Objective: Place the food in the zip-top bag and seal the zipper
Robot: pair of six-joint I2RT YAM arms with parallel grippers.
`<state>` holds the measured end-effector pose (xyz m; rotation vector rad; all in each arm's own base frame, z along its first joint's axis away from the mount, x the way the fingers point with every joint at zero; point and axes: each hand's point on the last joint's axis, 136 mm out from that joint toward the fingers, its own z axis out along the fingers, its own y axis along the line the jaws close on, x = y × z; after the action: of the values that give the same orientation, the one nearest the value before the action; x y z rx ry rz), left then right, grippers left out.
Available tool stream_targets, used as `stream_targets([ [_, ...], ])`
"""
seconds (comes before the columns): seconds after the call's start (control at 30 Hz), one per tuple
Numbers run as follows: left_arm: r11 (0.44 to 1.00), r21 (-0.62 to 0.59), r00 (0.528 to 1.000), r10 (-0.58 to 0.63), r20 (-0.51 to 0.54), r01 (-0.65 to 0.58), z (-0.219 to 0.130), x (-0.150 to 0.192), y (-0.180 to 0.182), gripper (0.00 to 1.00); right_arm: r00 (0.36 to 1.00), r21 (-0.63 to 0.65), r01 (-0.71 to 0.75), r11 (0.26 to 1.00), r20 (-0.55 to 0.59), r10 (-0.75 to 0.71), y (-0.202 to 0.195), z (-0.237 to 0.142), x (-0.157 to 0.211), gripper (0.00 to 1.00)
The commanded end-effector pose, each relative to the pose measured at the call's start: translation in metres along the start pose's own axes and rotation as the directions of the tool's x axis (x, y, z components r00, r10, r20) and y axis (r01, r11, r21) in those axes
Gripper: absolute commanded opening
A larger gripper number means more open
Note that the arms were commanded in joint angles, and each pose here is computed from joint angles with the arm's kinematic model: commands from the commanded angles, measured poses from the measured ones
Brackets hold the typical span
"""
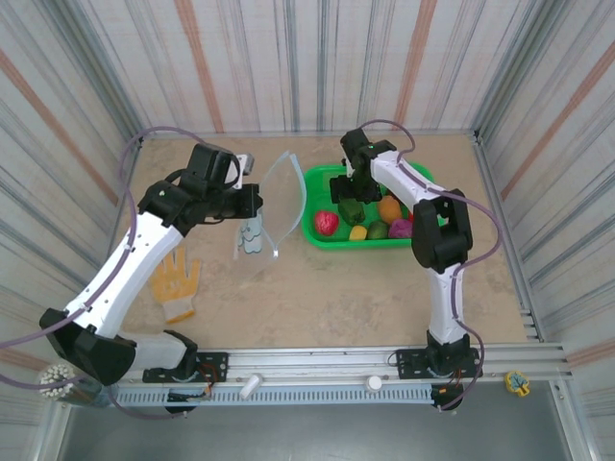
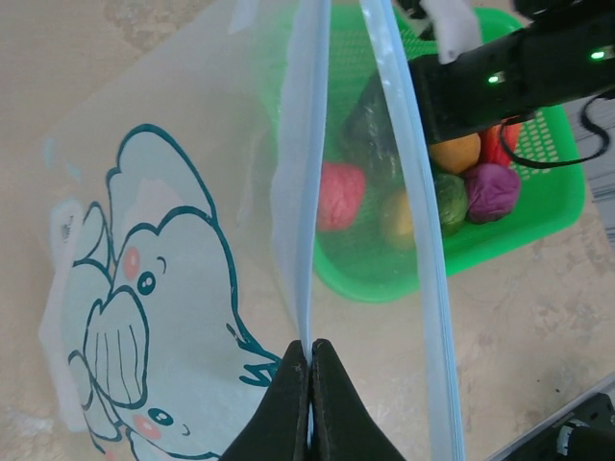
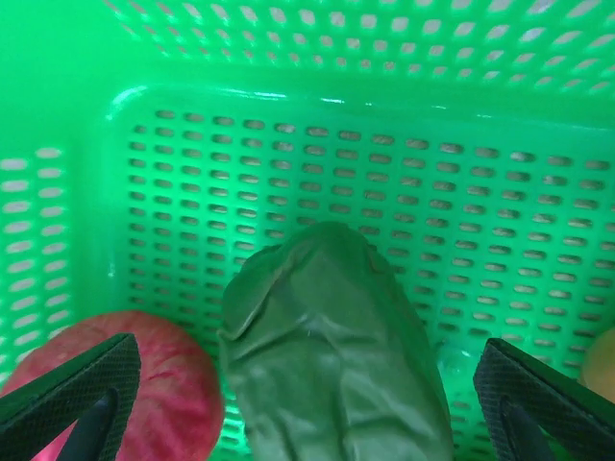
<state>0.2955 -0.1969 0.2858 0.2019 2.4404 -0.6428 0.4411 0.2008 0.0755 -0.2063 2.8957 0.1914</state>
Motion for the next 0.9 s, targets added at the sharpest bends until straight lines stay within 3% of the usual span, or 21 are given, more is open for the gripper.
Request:
stream_targets([
  [0.0,0.998,0.053,1.0,-0.025,0.006,0.025,0.007,-0.004,-0.006,0.0,0.997,0.022,0.046,0.999,-0.063,-0.044,-0.003,0.011,0.008,0.9],
  [0.13,0.996,0.077,0.999,-0.044,-0.003,0.044,0.009,-0.005,-0.007,0.0,0.998,0.042,0.035,0.999,-0.06,-0.032,-0.009,0.014,0.005,0.79],
  [0.4,0.993,0.094,0.997,-0.075,0.002,0.075,0.007,-0.007,-0.003,0.0,1.0,0.016,-0.017,1.0,-0.019,0.017,-0.015,0.001,-0.002,0.44],
  [0.5,0.991,0.101,0.996,-0.088,-0.002,0.088,0.009,-0.008,-0.003,0.0,0.998,-0.01,-0.056,0.998,0.013,0.056,-0.018,-0.013,-0.002,0.41],
  [0.67,0.983,0.137,0.993,-0.119,-0.01,0.12,0.014,-0.01,-0.007,0.0,0.981,-0.111,-0.124,0.986,0.136,0.138,-0.015,-0.068,-0.014,0.39],
  [0.77,0.977,0.158,0.99,-0.143,-0.017,0.144,0.017,-0.012,-0.008,0.0,0.962,-0.201,-0.131,0.971,0.212,0.174,-0.003,-0.112,-0.017,0.39],
  [0.87,0.969,0.18,0.985,-0.168,-0.029,0.17,0.021,-0.012,-0.01,0.0,0.93,-0.371,-0.126,0.92,0.279,0.239,0.021,-0.164,-0.02,0.39],
])
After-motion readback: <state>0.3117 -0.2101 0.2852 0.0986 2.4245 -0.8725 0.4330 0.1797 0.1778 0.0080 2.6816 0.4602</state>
